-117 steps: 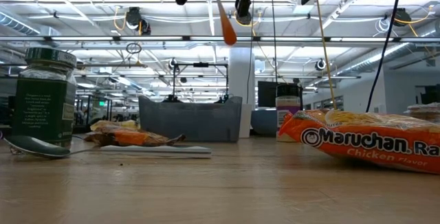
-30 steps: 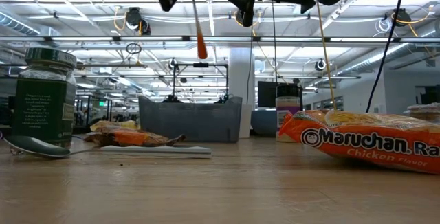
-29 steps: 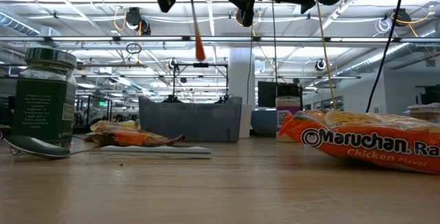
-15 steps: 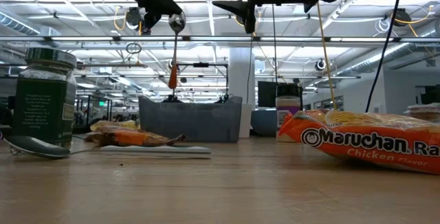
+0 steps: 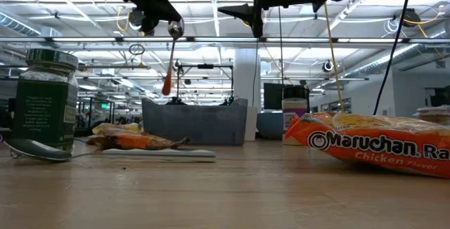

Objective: Pick & Place Food Item
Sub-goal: Put the orange spoon into the bottom black bin

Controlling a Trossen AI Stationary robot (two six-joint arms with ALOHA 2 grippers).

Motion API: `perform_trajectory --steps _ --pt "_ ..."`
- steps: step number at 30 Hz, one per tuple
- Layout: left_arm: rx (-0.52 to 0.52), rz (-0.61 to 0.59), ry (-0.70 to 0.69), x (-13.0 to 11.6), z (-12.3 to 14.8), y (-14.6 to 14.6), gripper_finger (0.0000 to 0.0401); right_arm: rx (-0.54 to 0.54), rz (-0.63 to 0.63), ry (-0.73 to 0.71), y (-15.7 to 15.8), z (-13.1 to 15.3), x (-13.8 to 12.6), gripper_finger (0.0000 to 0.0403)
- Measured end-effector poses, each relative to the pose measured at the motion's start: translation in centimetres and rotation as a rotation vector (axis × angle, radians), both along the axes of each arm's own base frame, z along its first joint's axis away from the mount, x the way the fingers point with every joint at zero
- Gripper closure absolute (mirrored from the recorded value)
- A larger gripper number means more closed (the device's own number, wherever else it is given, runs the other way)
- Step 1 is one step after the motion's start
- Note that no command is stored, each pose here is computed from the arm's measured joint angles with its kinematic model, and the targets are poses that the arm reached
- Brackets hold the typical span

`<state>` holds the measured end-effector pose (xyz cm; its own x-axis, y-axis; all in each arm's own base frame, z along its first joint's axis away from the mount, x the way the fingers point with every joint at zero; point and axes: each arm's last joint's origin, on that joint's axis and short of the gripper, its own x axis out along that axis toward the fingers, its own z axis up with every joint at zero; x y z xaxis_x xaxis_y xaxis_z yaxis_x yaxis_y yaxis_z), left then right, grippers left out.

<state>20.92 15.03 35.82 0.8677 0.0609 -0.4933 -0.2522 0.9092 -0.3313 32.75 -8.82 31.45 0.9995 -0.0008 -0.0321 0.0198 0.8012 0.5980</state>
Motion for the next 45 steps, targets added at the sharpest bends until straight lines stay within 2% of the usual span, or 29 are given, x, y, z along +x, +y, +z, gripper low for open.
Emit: perform_trajectory --steps 5,10,13,16,20,25,29,33,36,40,45 --pt "-0.047 -0.033 0.082 0.1 -0.1 -1.3 0.0395 0.004 -0.087 0.022 -1.2 -0.2 -0.3 0.0185" --pt "-0.009 -0.043 0.215 1.2 2.4 -2.3 0.0388 0.029 -0.125 0.076 -2.5 -0.8 -0.8 0.0187" --pt "0.031 -0.092 0.269 2.6 4.1 -2.6 0.0394 0.030 -0.136 0.079 -2.9 -0.8 -1.0 0.0184" --pt "0.067 -0.132 0.309 4.0 5.1 -2.6 0.0391 -0.018 -0.117 0.083 -2.8 -0.8 -0.9 0.0184" --pt "0.093 -0.214 0.242 6.2 6.3 -2.4 0.0388 -0.121 -0.007 0.089 -1.5 -0.9 -0.5 0.0188" --pt "0.096 -0.281 0.154 7.8 7.9 -2.0 0.0390 -0.220 0.040 0.112 -0.1 -1.2 -0.2 0.0190" --pt "0.073 -0.344 0.080 8.2 9.0 -2.0 0.0388 -0.283 -0.030 0.147 0.1 -1.4 -0.1 0.0190" --pt "0.069 -0.371 0.064 8.4 9.2 -2.4 0.0393 -0.368 -0.102 0.158 0.1 -1.3 0.0 0.0190" --pt "0.061 -0.389 0.050 8.6 9.2 -2.6 0.0385 -0.397 -0.109 0.116 0.1 -0.9 0.0 0.0190" --pt "0.077 -0.420 -0.020 9.1 9.8 -2.9 0.0394 -0.434 -0.116 0.052 0.1 -0.3 0.2 0.0190" --pt "0.067 -0.443 -0.089 9.4 10.3 -2.9 0.0384 -0.437 -0.114 0.027 0.2 -0.1 0.3 0.0191"
